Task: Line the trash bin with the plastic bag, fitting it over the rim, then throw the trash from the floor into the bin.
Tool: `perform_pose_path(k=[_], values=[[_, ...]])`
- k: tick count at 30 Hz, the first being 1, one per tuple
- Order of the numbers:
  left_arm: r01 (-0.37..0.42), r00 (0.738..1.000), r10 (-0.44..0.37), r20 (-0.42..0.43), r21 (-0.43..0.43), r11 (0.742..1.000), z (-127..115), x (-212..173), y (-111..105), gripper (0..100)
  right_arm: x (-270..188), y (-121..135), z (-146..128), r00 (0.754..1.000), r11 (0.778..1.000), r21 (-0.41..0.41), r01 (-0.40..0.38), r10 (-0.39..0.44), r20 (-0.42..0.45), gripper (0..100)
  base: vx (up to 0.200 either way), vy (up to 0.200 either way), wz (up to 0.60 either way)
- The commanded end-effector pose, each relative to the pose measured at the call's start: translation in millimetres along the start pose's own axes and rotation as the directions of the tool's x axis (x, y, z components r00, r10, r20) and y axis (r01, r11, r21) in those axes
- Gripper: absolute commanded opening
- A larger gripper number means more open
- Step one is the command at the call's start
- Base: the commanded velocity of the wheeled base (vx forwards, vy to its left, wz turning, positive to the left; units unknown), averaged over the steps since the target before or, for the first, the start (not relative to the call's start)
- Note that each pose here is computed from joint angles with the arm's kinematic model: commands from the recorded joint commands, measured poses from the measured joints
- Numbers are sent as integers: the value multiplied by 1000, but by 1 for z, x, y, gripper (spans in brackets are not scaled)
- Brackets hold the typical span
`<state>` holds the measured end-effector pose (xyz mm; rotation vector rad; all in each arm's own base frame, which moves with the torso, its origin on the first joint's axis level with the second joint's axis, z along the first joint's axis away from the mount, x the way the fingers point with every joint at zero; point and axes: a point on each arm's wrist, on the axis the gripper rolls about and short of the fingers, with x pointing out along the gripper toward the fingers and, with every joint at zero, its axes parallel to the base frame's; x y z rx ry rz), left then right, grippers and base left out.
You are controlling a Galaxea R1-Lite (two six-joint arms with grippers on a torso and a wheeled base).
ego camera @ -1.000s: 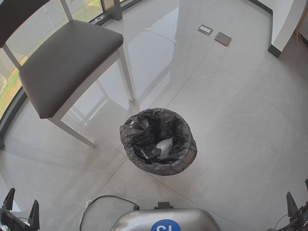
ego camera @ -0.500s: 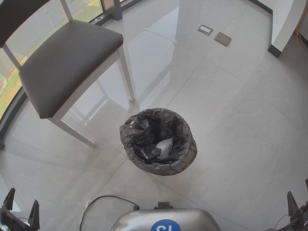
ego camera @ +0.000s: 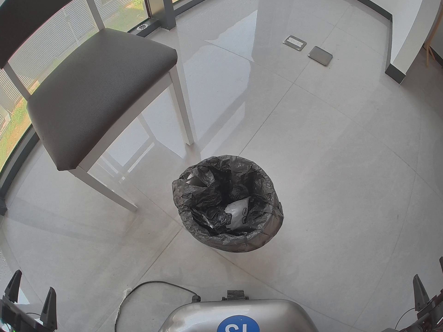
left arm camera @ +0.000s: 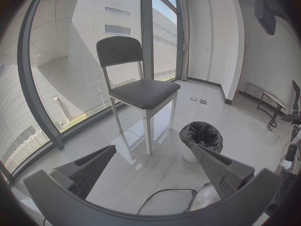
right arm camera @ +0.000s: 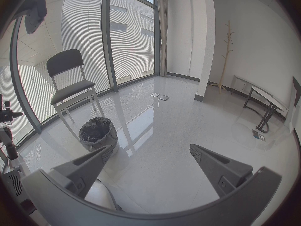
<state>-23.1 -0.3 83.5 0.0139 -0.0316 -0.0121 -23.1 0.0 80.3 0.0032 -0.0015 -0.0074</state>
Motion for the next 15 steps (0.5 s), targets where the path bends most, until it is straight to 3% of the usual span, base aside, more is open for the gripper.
perform_pose_path(k=[1, 15], values=[[0, 1000, 0, -4, 0, 1000, -5, 0, 0, 100, 0, 0, -5, 1000, 1000, 0, 0, 0, -3, 100, 0, 0, 0], [0, 1000, 0, -4, 0, 1000, -5, 0, 0, 100, 0, 0, -5, 1000, 1000, 0, 0, 0, -3, 100, 0, 0, 0]])
